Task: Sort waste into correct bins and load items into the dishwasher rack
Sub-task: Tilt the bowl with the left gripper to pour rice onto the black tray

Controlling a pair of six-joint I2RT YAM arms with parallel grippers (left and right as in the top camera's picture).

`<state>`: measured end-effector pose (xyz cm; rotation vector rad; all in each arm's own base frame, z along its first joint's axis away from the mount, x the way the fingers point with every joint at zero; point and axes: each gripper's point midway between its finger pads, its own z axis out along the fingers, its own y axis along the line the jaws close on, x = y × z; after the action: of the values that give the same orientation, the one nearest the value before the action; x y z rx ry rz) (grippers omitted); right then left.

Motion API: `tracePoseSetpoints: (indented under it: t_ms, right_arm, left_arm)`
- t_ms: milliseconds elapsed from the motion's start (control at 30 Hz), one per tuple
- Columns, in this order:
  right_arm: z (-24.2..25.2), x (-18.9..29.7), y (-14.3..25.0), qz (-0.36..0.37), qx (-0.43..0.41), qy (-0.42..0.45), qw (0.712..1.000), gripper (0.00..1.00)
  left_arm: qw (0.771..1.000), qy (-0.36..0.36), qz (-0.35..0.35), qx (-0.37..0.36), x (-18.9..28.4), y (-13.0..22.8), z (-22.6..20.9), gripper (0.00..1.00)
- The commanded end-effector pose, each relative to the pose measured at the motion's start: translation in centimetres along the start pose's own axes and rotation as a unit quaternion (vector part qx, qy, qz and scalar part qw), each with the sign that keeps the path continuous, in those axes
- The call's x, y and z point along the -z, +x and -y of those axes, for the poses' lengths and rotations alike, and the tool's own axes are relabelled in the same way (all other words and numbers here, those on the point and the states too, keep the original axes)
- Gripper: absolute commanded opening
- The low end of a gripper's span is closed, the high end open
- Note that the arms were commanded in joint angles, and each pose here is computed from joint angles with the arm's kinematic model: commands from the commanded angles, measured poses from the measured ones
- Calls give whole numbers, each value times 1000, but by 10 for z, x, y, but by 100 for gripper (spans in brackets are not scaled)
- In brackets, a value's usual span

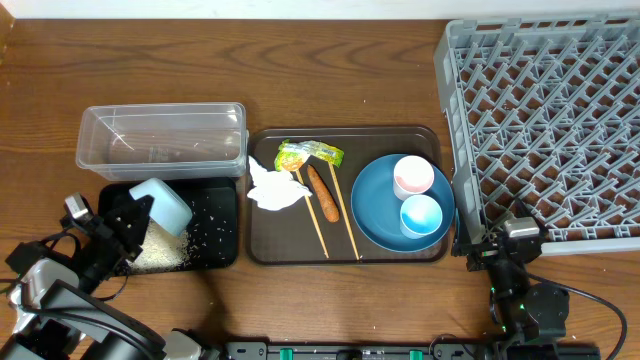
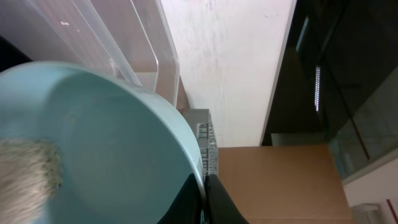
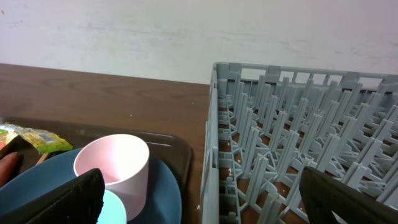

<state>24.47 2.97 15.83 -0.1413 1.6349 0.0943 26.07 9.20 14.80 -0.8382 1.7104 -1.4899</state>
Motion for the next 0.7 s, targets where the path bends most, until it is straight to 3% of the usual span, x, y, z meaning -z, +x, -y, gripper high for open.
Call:
tracePoseSetpoints:
  t_ms: [0,200,300,400,500,667]
  right_arm:
    - [-2,0,1,-1,4,-3,1000,99]
    - [-2,0,1,-1,4,-3,1000,99]
    - [-2,0,1,-1,4,-3,1000,99]
    - [-2,0,1,-1,5,-3,1000,99]
    - [-2,0,1,-1,4,-3,1000,99]
    - [-2,0,1,-1,5,-3,1000,99]
  left_arm:
    - [1000,16,4,26,1,-3,7,6]
    - [998,17,2,56,2,2,13,6]
    - [1000,16,5,20,2,0,19,6]
    - [999,17,2,49,2,6,23,6]
    - [1000,16,5,4,2,2,27,6]
    - [999,16,4,28,2,5,27,6]
